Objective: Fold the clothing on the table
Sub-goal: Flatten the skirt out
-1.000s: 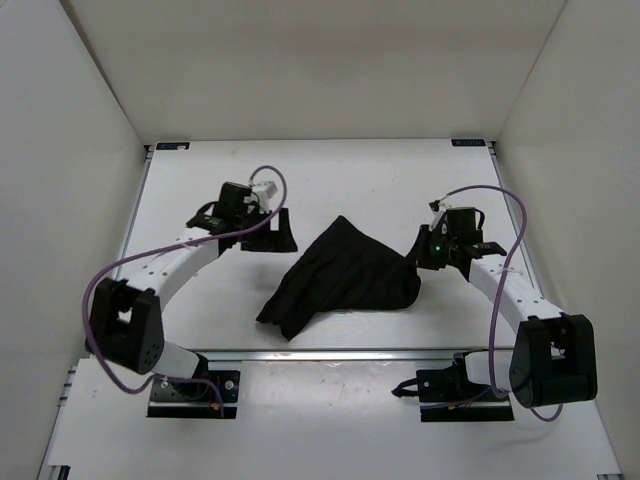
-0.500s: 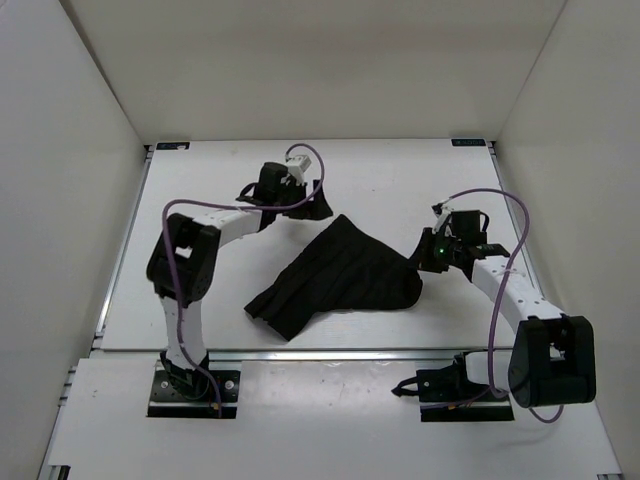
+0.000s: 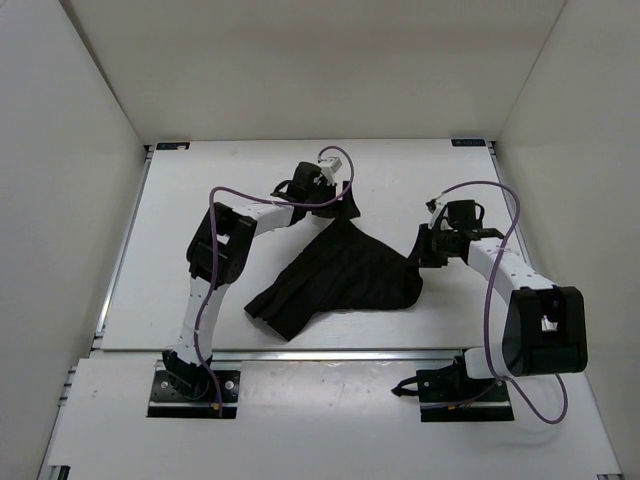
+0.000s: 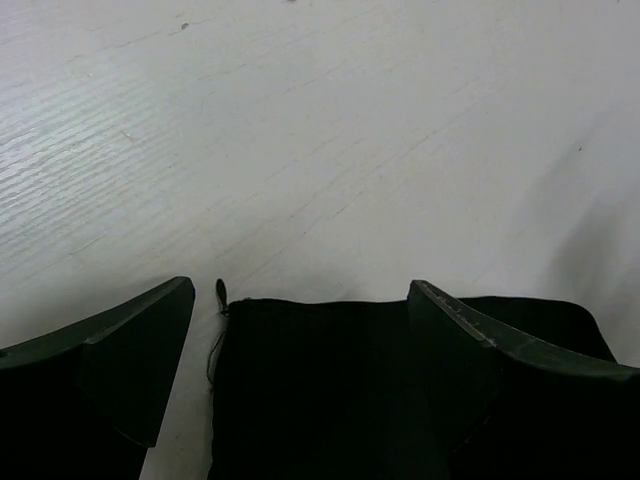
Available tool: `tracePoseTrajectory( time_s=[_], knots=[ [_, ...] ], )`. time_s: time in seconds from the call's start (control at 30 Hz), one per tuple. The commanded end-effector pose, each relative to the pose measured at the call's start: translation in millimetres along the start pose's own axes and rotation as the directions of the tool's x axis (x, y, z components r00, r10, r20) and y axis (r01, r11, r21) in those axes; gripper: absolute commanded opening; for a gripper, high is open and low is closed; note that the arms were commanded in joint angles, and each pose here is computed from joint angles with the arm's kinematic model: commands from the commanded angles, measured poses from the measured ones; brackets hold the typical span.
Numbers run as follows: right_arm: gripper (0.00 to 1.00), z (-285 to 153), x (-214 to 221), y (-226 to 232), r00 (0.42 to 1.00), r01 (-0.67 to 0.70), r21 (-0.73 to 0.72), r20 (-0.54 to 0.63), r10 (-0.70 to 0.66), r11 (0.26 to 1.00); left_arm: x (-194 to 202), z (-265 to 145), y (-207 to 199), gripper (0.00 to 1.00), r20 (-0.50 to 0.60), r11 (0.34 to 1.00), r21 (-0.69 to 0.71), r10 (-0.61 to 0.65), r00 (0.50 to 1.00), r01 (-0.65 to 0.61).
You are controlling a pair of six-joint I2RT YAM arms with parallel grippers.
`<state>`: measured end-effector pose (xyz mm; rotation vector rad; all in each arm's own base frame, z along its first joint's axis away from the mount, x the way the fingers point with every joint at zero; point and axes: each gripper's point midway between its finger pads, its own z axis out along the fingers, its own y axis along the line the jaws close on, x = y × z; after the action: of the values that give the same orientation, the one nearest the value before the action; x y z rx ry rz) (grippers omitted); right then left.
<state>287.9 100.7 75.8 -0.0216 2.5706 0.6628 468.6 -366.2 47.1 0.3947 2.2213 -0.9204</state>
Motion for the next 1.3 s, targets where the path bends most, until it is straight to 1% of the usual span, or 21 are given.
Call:
tracePoseTrajectory(
  time_s=[0.0,0.1,0.13,0.2,0.23,0.3,0.33,0.47,0.53,0.63,0.7,0.8,0.9,0.97,1.03,1.07,1.1,1.13,1.17,1.2,1.27],
  knots=[
    [0.0,-1.6,-11.8,4.9,0.999,0.034,-0.023,0.015,-0.033,0.999,-17.0,-13.3,4.9,0.99,0.032,1.0,-0.016,-0.018,0.999,0.019],
    [0.0,0.0,-15.0,6.0,0.999,0.041,-0.024,0.017,-0.04,0.999,-2.7,-16.1,12.1,0.99,-0.002,0.999,-0.015,-0.041,0.999,0.041],
    [0.0,2.0,-12.8,5.4,0.999,0.034,-0.018,0.005,-0.034,0.999,-0.3,-16.3,13.0,0.97,-0.007,0.999,-0.019,-0.047,0.999,0.047],
    [0.0,0.1,-17.7,5.8,0.999,0.037,-0.022,0.018,-0.036,0.999,3.0,-17.1,16.8,0.92,-0.016,0.998,-0.022,-0.056,0.998,0.056],
    [0.0,-0.7,-19.4,6.5,0.999,0.038,-0.022,0.021,-0.037,0.999,8.0,-15.7,15.6,0.9,-0.03,0.998,-0.019,-0.057,0.998,0.056],
    [0.01,-0.4,-21.0,7.1,0.999,0.046,-0.019,0.024,-0.046,0.999,4.5,-16.5,9.7,0.87,-0.029,0.999,-0.002,-0.049,0.998,0.049],
    [0.0,-0.7,-21.6,4.7,0.999,0.031,-0.016,0.025,-0.03,0.999,9.7,-13.9,11.9,0.85,-0.04,0.999,-0.005,-0.051,0.998,0.051],
    [0.01,-3.7,-24.6,2.3,0.998,0.038,-0.008,0.043,-0.037,0.999,21.9,-15.3,7.1,0.81,-0.074,0.997,0.011,-0.07,0.995,0.071],
    [0.0,-3.3,-23.9,2.1,0.998,0.039,-0.007,0.04,-0.039,0.999,35.7,-18.4,7.7,0.78,-0.105,0.997,0.007,-0.082,0.991,0.083],
    [0.0,-3.9,-28.5,2.4,0.998,0.041,-0.008,0.051,-0.041,0.999,38.7,-22.4,8.6,0.75,-0.104,0.996,0.007,-0.085,0.991,0.086],
    [0.0,-2.0,-25.4,2.9,0.998,0.042,-0.006,0.037,-0.041,0.999,40.5,-21.7,9.0,0.66,-0.106,0.996,0.008,-0.089,0.99,0.09],
    [0.0,-3.8,-30.7,4.4,0.998,0.047,-0.009,0.051,-0.047,0.999,41.3,-18.7,10.6,0.63,-0.112,0.994,0.006,-0.104,0.988,0.106],
    [0.0,-4.0,-29.0,4.3,0.997,0.052,-0.01,0.055,-0.052,0.999,40.8,-13.4,5.2,0.59,-0.119,0.995,0.015,-0.093,0.989,0.095],
    [0.0,-4.7,-30.0,4.2,0.997,0.054,-0.01,0.059,-0.054,0.998,36.0,-9.6,5.3,0.53,-0.112,0.995,0.009,-0.096,0.989,0.098],
    [0.0,-5.1,-28.7,5.5,0.996,0.063,-0.008,0.059,-0.062,0.998,36.9,-4.4,0.5,0.4,-0.116,0.995,0.018,-0.095,0.989,0.097],
    [0.0,-4.7,-27.1,1.7,0.997,0.053,-0.001,0.055,-0.053,0.999,32.0,-5.4,-1.4,0.37,-0.108,0.995,0.024,-0.09,0.99,0.093],
    [0.0,-6.5,-31.4,0.5,0.996,0.053,0.002,0.068,-0.053,0.999,31.0,-5.1,-3.2,0.26,-0.107,0.995,0.027,-0.093,0.99,0.097],
    [0.0,-6.7,-31.1,-1.5,0.997,0.049,-0.001,0.068,-0.048,0.999,31.4,-5.8,-3.1,0.08,-0.109,0.994,0.026,-0.107,0.988,0.11],
    [0.0,-5.4,-31.8,-3.1,0.997,0.037,0.0,0.068,-0.037,0.999,26.6,-8.0,-2.4,0.0,-0.098,0.993,0.021,-0.113,0.989,0.115],
    [0.0,-7.8,-36.5,-4.6,0.996,0.029,-0.003,0.087,-0.029,1.0,18.2,-10.8,-2.1,0.0,-0.078,0.991,0.014,-0.128,0.989,0.13],
    [0.0,-7.3,-44.3,-2.5,0.994,0.029,-0.017,0.105,-0.027,0.999,-9.9,-25.7,-10.5,0.0,-0.026,0.994,0.039,-0.098,0.995,0.099]
  ],
)
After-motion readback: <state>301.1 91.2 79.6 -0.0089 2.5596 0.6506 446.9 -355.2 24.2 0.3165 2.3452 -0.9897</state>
